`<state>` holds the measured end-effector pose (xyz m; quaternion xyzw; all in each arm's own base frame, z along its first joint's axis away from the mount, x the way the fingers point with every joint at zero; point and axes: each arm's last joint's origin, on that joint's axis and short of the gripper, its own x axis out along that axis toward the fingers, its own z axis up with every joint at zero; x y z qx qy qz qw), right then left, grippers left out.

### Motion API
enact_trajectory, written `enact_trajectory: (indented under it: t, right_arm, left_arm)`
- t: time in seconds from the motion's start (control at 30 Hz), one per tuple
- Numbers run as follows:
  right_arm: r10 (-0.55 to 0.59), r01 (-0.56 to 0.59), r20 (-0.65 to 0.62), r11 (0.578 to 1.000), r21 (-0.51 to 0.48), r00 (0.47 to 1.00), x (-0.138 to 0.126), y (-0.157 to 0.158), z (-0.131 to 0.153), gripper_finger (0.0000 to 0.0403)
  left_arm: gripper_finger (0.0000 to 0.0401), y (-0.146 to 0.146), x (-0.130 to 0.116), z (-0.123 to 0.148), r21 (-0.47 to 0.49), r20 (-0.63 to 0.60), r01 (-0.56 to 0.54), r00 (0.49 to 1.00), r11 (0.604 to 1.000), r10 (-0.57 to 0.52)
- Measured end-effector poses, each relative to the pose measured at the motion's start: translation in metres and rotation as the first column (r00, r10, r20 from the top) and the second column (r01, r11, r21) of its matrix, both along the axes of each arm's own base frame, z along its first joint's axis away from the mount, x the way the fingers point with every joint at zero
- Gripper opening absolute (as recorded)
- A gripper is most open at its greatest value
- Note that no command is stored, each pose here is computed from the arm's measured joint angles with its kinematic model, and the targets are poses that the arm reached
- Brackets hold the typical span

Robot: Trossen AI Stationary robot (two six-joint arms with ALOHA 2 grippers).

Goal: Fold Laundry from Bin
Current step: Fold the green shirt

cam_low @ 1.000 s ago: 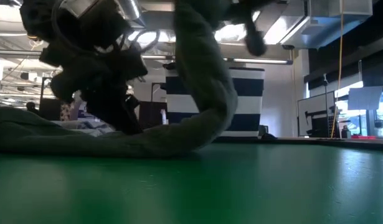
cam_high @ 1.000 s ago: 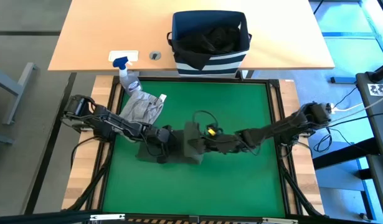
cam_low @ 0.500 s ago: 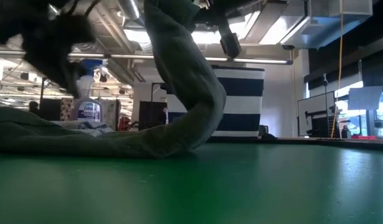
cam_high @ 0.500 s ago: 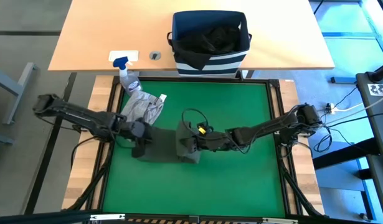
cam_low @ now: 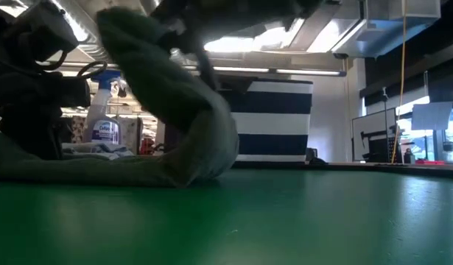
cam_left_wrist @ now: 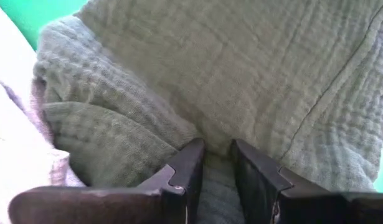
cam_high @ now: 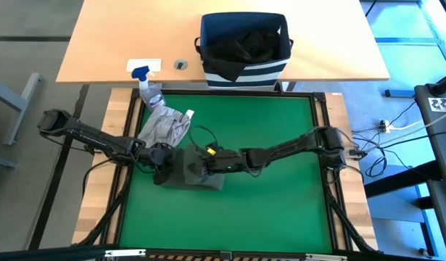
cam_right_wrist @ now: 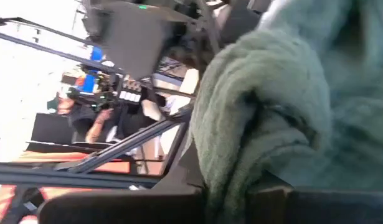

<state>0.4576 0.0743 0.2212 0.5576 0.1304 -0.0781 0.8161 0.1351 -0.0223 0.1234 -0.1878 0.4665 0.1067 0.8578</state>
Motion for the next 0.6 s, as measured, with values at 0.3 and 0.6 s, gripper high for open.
enact_trajectory:
  t: [0.3, 0.6]
  right_arm:
    - [-0.004, 0.003, -0.021, 1.0, -0.021, 1.0, 0.04, -0.011, -0.026, 0.0014]
    - [-0.007, 0.006, -0.027, 1.0, -0.015, 1.0, 0.048, -0.008, -0.039, 0.0017]
  left_arm:
    - [0.0087, 0.0, 0.001, 0.0, 0.016, 0.009, 0.019, 1.0, 1.0, -0.019]
    - [0.0087, -0.003, 0.006, 0.019, -0.025, -0.028, 0.051, 0.998, 0.998, -0.051]
